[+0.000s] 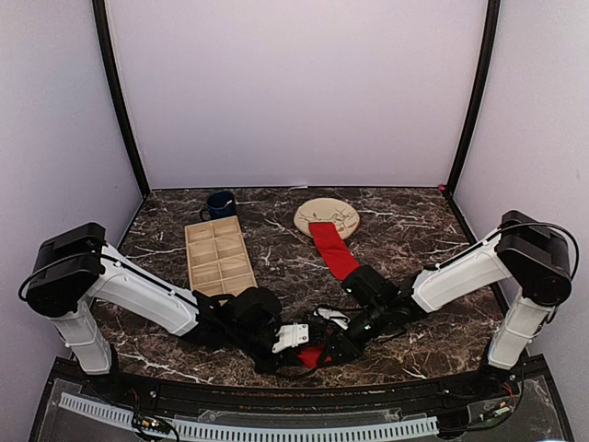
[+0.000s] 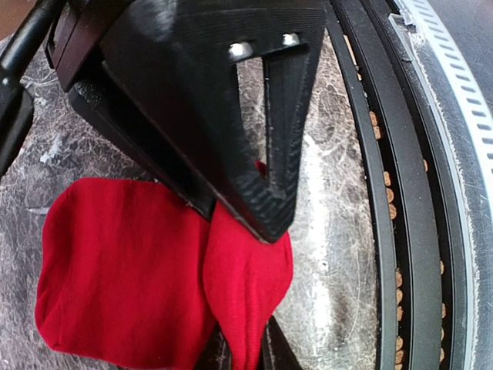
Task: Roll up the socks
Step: Roll the sock at the center of the board.
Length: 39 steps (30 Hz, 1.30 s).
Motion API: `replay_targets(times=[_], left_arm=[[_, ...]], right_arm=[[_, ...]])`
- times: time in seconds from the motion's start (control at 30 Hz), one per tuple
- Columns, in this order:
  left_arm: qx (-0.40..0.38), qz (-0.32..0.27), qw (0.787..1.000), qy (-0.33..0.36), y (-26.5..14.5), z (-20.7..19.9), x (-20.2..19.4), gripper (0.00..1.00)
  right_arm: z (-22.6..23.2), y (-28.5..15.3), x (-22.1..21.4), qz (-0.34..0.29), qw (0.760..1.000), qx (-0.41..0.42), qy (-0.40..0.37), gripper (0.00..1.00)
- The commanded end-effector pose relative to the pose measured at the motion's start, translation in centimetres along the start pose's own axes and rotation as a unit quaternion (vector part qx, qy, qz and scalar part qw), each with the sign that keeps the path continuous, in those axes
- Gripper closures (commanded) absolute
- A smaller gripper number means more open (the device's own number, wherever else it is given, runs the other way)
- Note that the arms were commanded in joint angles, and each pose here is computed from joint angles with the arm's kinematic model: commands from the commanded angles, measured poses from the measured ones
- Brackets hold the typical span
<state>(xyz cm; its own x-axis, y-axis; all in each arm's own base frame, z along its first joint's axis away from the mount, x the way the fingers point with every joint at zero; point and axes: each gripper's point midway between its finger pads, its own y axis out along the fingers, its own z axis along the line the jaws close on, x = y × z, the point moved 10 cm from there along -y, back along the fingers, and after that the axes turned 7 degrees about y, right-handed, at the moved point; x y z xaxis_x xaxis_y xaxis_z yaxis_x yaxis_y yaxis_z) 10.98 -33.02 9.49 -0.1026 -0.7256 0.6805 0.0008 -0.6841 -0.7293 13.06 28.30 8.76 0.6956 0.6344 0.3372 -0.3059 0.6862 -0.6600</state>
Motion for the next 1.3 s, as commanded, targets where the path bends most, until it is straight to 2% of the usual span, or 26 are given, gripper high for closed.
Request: replay_targets(times=[0.0, 0.23, 0.6, 0.97, 1.27], left_arm=[[-0.034, 0.013, 0.999, -0.032, 0.2, 0.2, -0.8, 0.92], [-0.063, 0.011, 0.996, -0.067, 0.1, 0.8, -1.2, 1.00], [-0.135, 0.006, 0.986, -0.101, 0.3, 1.2, -1.2, 1.00], [-0.172, 0.003, 0.975, -0.138, 0.4, 1.9, -1.7, 1.00], [-0.185, 0.003, 0.970, -0.160, 0.5, 2.5, -2.1, 1.00]], right_arm=[[-0.5, -0.2, 0.1, -0.002, 1.000, -0.018, 0.006, 0.75], [-0.6, -0.6, 0.2, -0.012, 1.000, -0.025, 0.009, 0.71], [-0.6, -2.3, 0.3, -0.062, 0.996, -0.068, -0.001, 0.66], [0.0, -4.2, -0.4, -0.128, 0.986, -0.098, -0.033, 0.65], [1.7, -3.7, -0.9, -0.131, 0.980, -0.120, -0.087, 0.65]])
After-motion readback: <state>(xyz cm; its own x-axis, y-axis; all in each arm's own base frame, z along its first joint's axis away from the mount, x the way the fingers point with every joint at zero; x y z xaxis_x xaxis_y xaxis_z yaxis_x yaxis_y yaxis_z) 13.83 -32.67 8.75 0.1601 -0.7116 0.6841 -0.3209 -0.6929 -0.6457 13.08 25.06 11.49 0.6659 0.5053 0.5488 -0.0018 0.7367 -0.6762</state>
